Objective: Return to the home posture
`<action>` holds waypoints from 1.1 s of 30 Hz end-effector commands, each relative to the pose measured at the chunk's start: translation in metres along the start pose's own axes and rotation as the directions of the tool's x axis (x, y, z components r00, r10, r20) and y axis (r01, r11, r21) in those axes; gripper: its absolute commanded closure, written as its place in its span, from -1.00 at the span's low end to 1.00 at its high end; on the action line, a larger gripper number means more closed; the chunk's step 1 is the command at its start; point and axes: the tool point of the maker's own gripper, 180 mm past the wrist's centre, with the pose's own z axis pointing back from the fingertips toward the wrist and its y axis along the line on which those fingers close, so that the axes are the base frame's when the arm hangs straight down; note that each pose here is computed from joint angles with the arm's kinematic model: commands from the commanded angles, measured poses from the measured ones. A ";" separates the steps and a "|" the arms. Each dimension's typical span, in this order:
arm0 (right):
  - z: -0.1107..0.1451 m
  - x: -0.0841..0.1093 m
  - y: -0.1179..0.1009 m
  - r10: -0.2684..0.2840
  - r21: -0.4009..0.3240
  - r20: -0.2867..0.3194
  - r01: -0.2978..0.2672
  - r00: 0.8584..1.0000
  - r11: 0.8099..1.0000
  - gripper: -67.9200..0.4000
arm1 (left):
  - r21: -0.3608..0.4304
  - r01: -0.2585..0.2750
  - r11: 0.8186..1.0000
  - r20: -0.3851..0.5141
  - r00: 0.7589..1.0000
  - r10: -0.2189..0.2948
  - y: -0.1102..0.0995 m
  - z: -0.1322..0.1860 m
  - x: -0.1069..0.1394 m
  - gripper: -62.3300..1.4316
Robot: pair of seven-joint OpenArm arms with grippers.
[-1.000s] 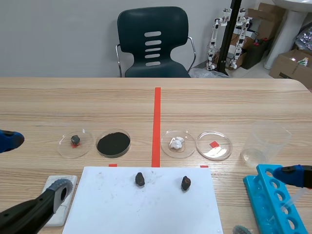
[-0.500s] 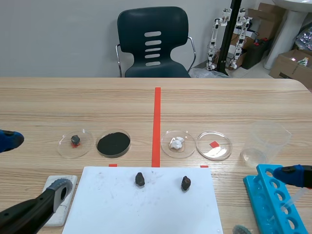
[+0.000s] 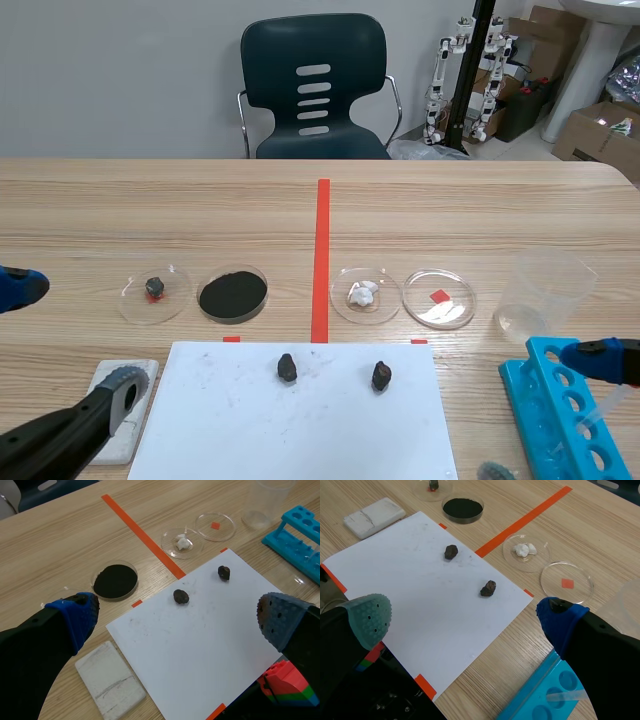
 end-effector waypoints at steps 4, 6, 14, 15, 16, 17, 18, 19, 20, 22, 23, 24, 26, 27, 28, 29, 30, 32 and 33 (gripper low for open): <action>-0.001 0.007 -0.002 -0.002 -0.005 0.028 0.002 1.000 1.000 -0.78 | 0.001 -0.008 1.000 0.023 1.000 0.008 0.000 0.000 0.005 -1.00; -0.001 0.007 -0.002 -0.002 -0.005 0.028 0.002 1.000 1.000 -0.78 | 0.001 -0.007 1.000 0.023 1.000 0.007 0.000 0.000 0.005 -1.00; -0.001 0.007 -0.002 -0.002 -0.005 0.028 0.002 1.000 1.000 -0.78 | 0.003 -0.008 1.000 0.033 0.999 0.008 0.001 -0.001 0.008 -1.00; -0.001 0.007 -0.002 -0.002 -0.005 0.028 0.002 1.000 1.000 -0.78 | 0.003 -0.007 1.000 0.032 0.999 0.006 0.001 -0.001 0.008 -1.00; -0.001 0.007 -0.002 -0.002 -0.005 0.028 0.002 1.000 1.000 -0.78 | 0.003 -0.007 1.000 0.033 0.999 0.006 0.001 -0.001 0.008 -1.00; -0.001 0.007 -0.002 -0.002 -0.005 0.028 0.002 1.000 1.000 -0.78 | 0.003 -0.007 1.000 0.034 0.999 0.007 0.001 -0.001 0.008 -1.00; -0.001 0.007 -0.002 -0.002 -0.005 0.028 0.002 1.000 1.000 -0.78 | 0.003 -0.007 1.000 0.039 0.999 0.007 0.001 -0.001 0.009 -1.00; -0.001 0.007 -0.002 -0.002 -0.005 0.028 0.002 1.000 1.000 -0.78 | 0.003 -0.007 1.000 0.041 0.999 0.007 0.001 -0.001 0.009 -1.00; -0.001 0.007 -0.002 -0.002 -0.005 0.028 0.002 1.000 1.000 -0.78 | 0.003 -0.006 1.000 0.041 0.999 0.006 0.001 -0.001 0.009 -1.00; -0.001 0.007 -0.002 -0.002 -0.005 0.028 0.002 1.000 1.000 -0.78 | 0.003 -0.006 1.000 0.041 0.999 0.006 0.001 -0.001 0.009 -1.00; -0.001 0.007 -0.002 -0.002 -0.005 0.028 0.002 1.000 1.000 -0.78 | 0.003 -0.006 1.000 0.041 0.999 0.006 0.001 -0.001 0.009 -1.00; -0.001 0.007 -0.002 -0.002 -0.005 0.028 0.002 1.000 1.000 -0.78 | 0.003 -0.006 1.000 0.041 0.999 0.006 0.001 -0.001 0.009 -1.00; -0.001 0.007 -0.002 -0.002 -0.005 0.028 0.002 1.000 1.000 -0.78 | 0.003 -0.006 1.000 0.041 0.999 0.006 0.001 -0.001 0.009 -1.00; -0.001 0.007 -0.002 -0.002 -0.005 0.028 0.002 1.000 1.000 -0.78 | 0.003 -0.006 1.000 0.041 0.999 0.006 0.001 -0.001 0.009 -1.00; -0.001 0.007 -0.002 -0.002 -0.005 0.028 0.002 1.000 1.000 -0.78 | 0.003 -0.007 1.000 0.040 0.999 0.007 0.001 -0.001 0.009 -1.00; -0.001 0.007 -0.002 -0.002 -0.005 0.028 0.002 1.000 1.000 -0.78 | 0.003 -0.007 1.000 0.040 0.999 0.007 0.001 -0.001 0.009 -1.00; -0.001 0.007 -0.002 -0.002 -0.005 0.028 0.002 1.000 1.000 -0.78 | 0.003 -0.007 1.000 0.040 0.999 0.007 0.001 -0.001 0.009 -1.00; -0.001 0.007 -0.002 -0.002 -0.005 0.028 0.002 1.000 1.000 -0.78 | 0.003 -0.007 1.000 0.040 0.999 0.007 0.001 -0.001 0.009 -1.00; -0.001 0.007 -0.002 -0.002 -0.005 0.028 0.002 1.000 1.000 -0.78 | 0.003 -0.007 1.000 0.041 0.999 0.007 0.001 -0.001 0.009 -1.00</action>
